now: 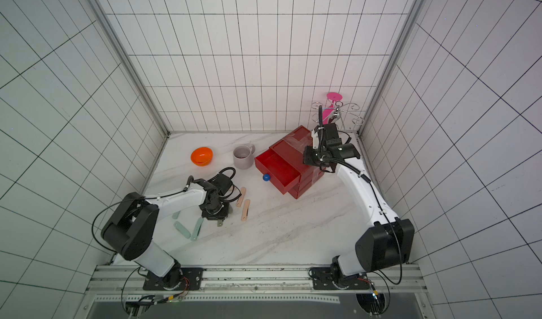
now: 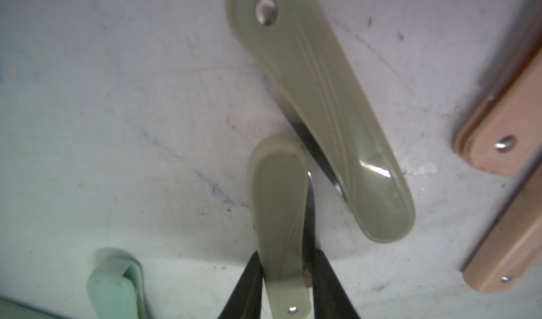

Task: Place the fruit knives into the drawer by color
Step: Pick up the fruit knife from the center of the board.

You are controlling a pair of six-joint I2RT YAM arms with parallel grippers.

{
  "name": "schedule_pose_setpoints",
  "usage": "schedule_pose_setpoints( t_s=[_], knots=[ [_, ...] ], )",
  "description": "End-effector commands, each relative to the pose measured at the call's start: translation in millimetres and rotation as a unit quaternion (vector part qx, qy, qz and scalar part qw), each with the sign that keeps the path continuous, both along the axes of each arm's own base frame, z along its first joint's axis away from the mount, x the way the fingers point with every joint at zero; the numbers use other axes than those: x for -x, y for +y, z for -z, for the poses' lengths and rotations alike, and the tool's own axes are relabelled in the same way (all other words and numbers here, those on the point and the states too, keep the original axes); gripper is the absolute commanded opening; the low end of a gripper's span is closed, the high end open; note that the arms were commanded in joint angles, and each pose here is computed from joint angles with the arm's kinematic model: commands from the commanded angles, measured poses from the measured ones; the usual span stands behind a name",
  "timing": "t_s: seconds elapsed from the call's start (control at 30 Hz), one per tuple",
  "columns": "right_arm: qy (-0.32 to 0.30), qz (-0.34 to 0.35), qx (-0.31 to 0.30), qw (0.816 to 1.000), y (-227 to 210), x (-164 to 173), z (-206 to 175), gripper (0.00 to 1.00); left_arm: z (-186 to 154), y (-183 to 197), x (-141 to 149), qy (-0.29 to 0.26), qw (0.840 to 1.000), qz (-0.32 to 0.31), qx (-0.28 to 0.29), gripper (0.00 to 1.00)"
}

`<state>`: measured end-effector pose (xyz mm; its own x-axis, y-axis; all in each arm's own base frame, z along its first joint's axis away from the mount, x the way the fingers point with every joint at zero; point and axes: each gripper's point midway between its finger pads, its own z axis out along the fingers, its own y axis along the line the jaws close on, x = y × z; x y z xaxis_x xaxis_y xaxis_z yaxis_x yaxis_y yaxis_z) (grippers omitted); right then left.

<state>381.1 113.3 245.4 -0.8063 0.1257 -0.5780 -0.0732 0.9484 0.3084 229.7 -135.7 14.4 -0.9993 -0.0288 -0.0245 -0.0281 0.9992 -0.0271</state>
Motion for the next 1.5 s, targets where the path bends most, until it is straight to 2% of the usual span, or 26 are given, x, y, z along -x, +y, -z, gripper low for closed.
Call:
schedule_pose_setpoints(
  t_s=[0.0,0.33,0.8,1.47],
  knots=[
    [0.06,-0.003,0.015,0.998,-5,17,35,0.1,23,29,7,0.014,0.998,-0.004,-0.061,0.28],
    [0.062,-0.004,0.013,0.998,-5,17,36,0.1,15,33,1,0.003,0.997,-0.002,-0.074,0.28],
    [0.066,-0.003,0.012,0.998,-5,20,38,0.1,-14,25,-5,-0.025,0.999,-0.004,-0.048,0.27],
    [0.082,-0.005,0.013,0.997,-4,21,46,0.1,-88,-1,-31,-0.09,0.996,-0.008,0.024,0.27]
  ],
)
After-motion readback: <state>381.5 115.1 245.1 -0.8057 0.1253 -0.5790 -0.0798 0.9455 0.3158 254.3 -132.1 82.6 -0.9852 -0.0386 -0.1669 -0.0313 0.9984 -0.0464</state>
